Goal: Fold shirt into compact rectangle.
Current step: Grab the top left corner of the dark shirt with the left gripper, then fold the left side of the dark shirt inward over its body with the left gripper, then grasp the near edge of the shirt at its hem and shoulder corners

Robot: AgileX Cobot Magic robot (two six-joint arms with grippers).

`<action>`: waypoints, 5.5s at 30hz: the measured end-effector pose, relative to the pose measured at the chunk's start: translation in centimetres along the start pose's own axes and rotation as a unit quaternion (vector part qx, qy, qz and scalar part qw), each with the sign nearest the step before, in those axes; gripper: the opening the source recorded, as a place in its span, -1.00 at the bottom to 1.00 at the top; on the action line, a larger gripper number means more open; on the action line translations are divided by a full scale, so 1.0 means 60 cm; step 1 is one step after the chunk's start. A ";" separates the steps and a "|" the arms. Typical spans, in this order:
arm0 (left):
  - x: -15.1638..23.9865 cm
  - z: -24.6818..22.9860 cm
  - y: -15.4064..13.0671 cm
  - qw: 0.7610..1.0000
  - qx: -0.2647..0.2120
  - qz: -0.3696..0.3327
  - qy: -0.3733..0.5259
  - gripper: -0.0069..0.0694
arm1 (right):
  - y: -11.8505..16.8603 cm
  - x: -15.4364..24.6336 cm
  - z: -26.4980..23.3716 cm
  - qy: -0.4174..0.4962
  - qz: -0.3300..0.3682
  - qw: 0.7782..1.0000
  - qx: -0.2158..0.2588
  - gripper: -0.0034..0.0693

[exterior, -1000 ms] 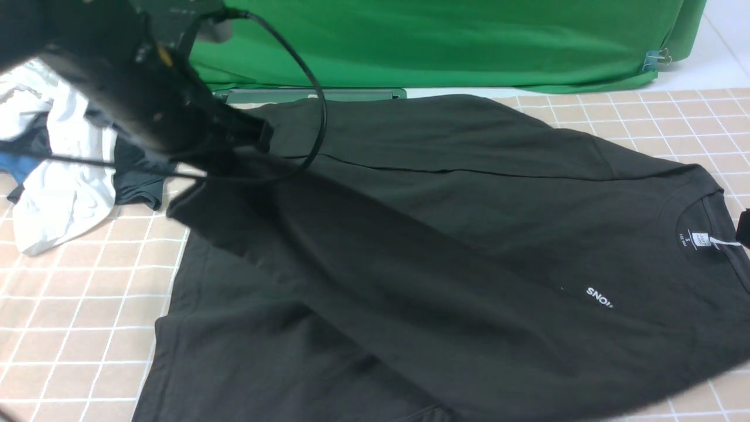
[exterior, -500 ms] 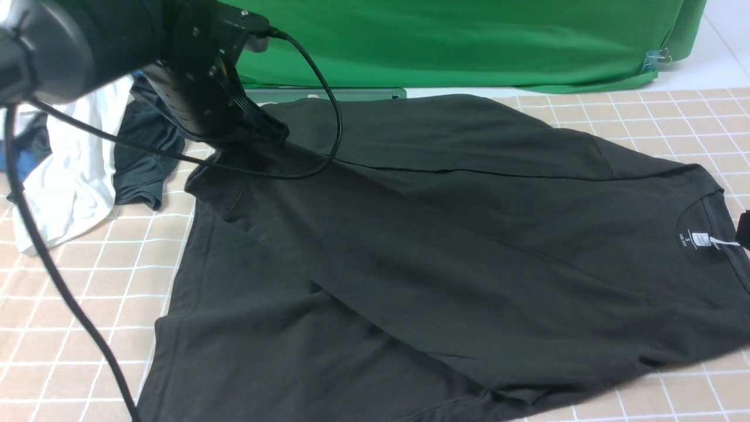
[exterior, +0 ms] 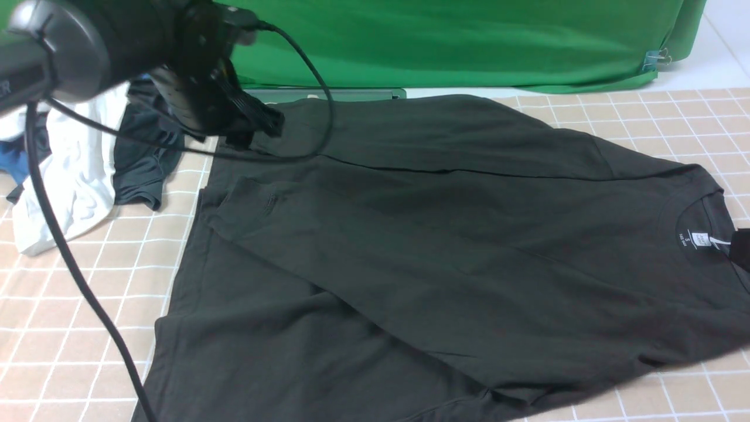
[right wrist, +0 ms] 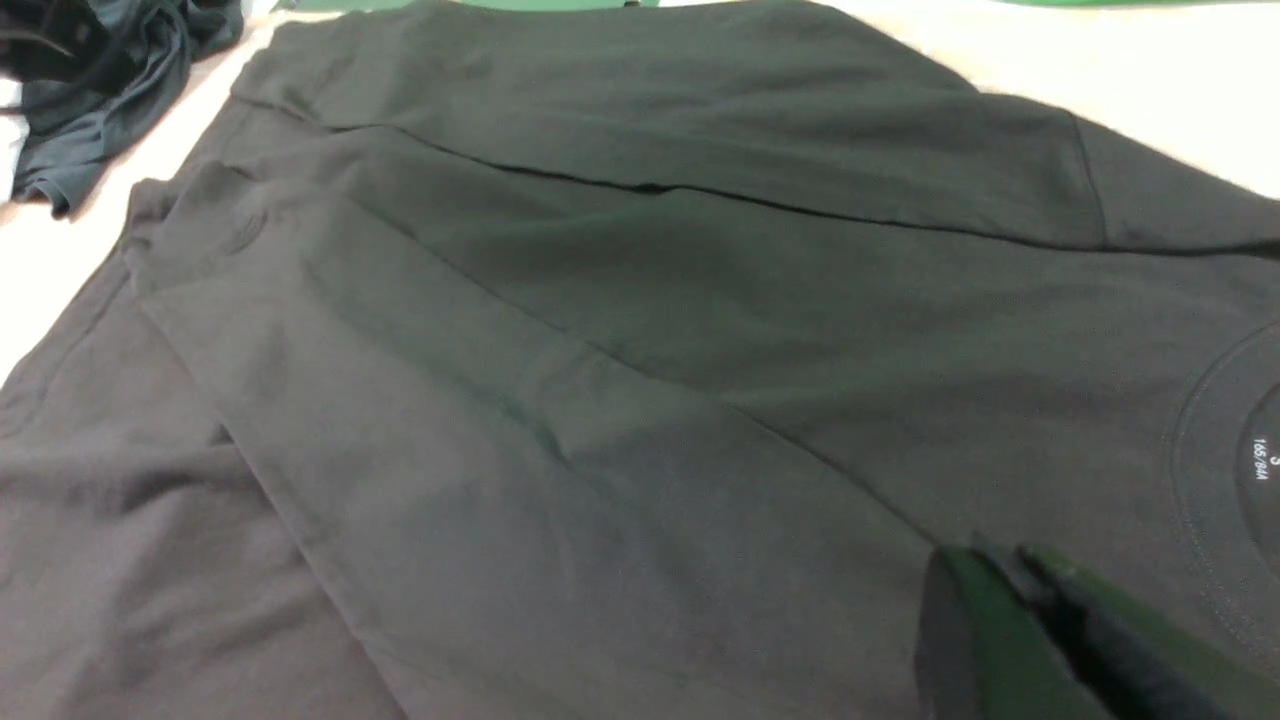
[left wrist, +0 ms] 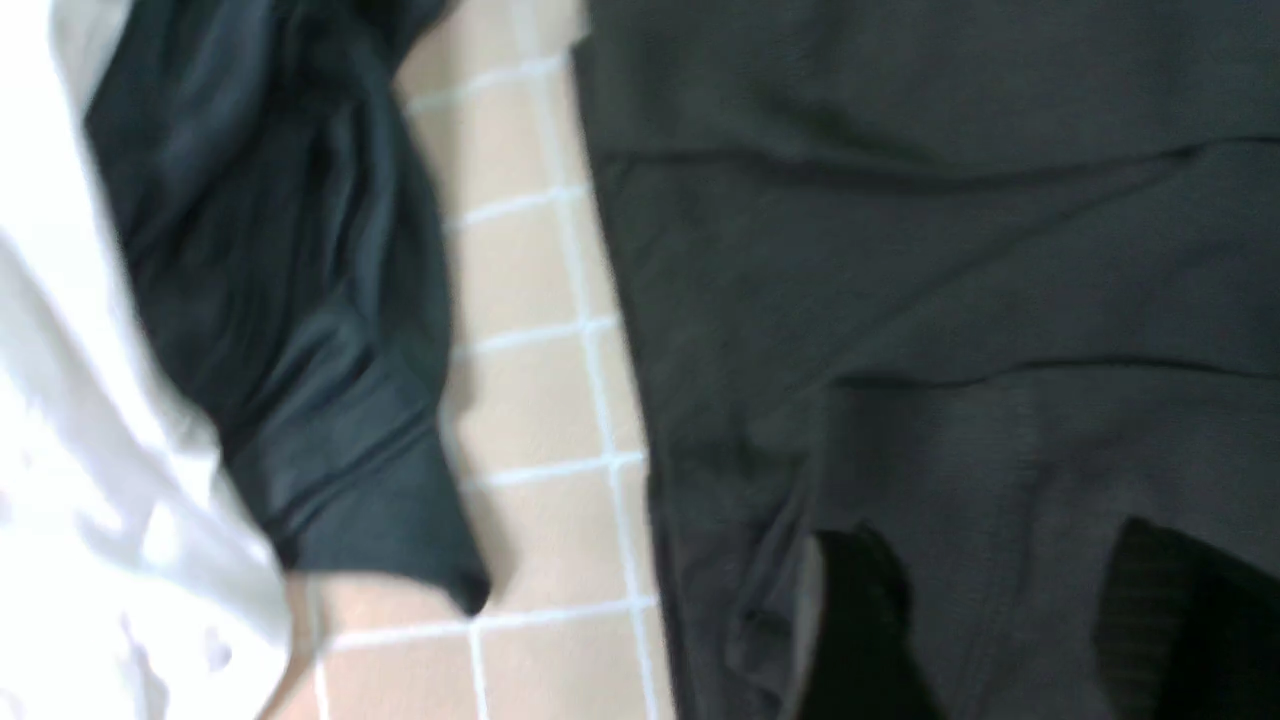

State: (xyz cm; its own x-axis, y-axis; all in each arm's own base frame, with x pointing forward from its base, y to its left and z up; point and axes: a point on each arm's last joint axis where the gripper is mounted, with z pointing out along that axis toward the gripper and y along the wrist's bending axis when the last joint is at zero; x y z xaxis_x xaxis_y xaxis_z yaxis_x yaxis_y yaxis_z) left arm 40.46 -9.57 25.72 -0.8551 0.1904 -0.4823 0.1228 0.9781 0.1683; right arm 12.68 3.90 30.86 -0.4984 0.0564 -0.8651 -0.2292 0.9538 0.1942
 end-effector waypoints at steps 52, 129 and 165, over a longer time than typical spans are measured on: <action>-0.125 0.057 0.085 0.986 0.134 -0.102 -0.020 -0.72 | 0.000 0.000 0.000 0.000 0.006 1.000 -0.001 -0.65; 0.402 -0.019 0.004 0.950 0.090 -0.054 0.295 0.58 | 0.005 -0.031 0.103 0.304 -0.022 0.952 0.003 -0.51; 0.394 -0.129 0.021 0.976 0.117 -0.076 0.169 -0.73 | -0.042 0.100 0.322 0.486 -0.115 0.866 -0.027 0.45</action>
State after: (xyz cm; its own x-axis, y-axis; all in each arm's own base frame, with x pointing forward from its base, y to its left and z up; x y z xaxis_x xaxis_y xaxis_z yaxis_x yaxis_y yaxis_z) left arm 16.52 -4.47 21.19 -0.9846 0.0423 -0.1693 0.0604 0.9929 -0.1028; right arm 26.43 7.54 16.21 -0.8971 -0.4324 -0.0909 -0.4407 0.8906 0.1123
